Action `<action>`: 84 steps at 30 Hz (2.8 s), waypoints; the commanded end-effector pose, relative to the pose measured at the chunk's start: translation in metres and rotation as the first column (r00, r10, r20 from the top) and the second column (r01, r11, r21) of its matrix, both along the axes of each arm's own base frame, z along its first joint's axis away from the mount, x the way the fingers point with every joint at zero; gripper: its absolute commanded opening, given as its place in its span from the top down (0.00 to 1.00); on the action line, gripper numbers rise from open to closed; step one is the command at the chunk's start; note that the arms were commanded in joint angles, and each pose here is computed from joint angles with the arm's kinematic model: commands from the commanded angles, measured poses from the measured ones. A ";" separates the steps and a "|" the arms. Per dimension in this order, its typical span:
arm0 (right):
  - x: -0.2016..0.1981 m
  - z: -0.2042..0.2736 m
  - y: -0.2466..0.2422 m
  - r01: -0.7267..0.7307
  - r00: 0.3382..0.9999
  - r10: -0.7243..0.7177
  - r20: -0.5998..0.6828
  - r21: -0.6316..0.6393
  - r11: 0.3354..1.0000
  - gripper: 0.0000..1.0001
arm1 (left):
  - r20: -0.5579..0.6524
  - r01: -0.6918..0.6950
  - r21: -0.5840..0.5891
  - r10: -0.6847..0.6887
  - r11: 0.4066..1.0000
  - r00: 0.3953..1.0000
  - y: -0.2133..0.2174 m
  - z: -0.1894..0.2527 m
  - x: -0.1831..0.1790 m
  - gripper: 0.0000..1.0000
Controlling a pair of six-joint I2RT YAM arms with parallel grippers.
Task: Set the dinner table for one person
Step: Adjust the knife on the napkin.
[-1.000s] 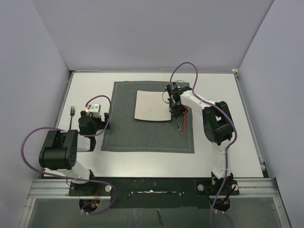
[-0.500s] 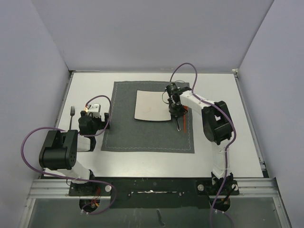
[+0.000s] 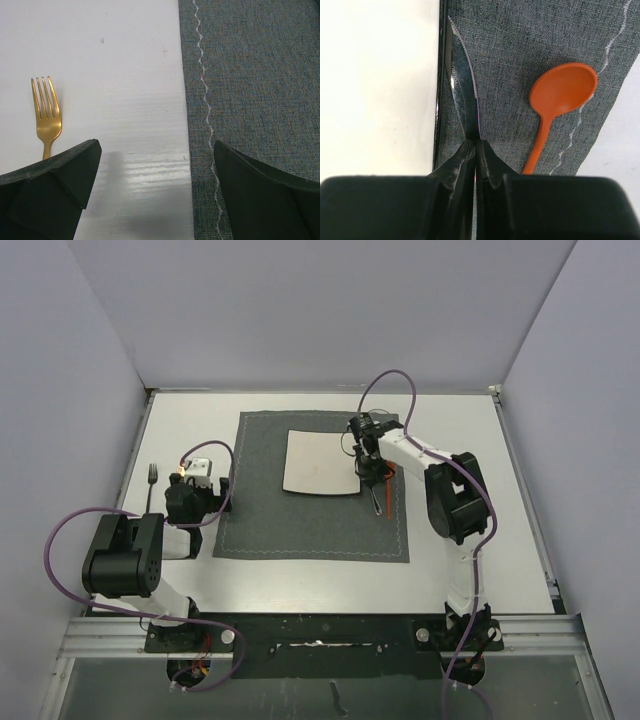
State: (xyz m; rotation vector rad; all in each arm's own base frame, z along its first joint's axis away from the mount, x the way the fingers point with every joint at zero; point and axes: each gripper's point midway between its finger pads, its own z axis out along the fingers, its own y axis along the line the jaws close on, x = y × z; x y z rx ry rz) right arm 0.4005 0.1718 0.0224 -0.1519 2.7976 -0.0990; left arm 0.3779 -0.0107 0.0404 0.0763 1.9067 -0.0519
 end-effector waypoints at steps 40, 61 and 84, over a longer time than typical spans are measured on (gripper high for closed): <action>-0.041 0.012 -0.016 -0.014 0.999 0.011 -0.051 -0.046 0.999 0.68 | 0.050 -0.013 -0.011 0.014 1.000 0.999 0.003 0.013 0.013 0.02; -0.049 0.023 -0.008 -0.036 0.998 0.034 -0.054 -0.026 0.999 0.60 | 0.051 -0.012 -0.010 0.013 1.000 0.999 0.002 0.013 0.013 0.02; -0.057 -0.024 -0.001 -0.045 0.988 0.043 -0.146 -0.010 0.999 0.74 | 0.050 -0.012 -0.011 0.013 1.000 0.999 0.002 0.013 0.013 0.02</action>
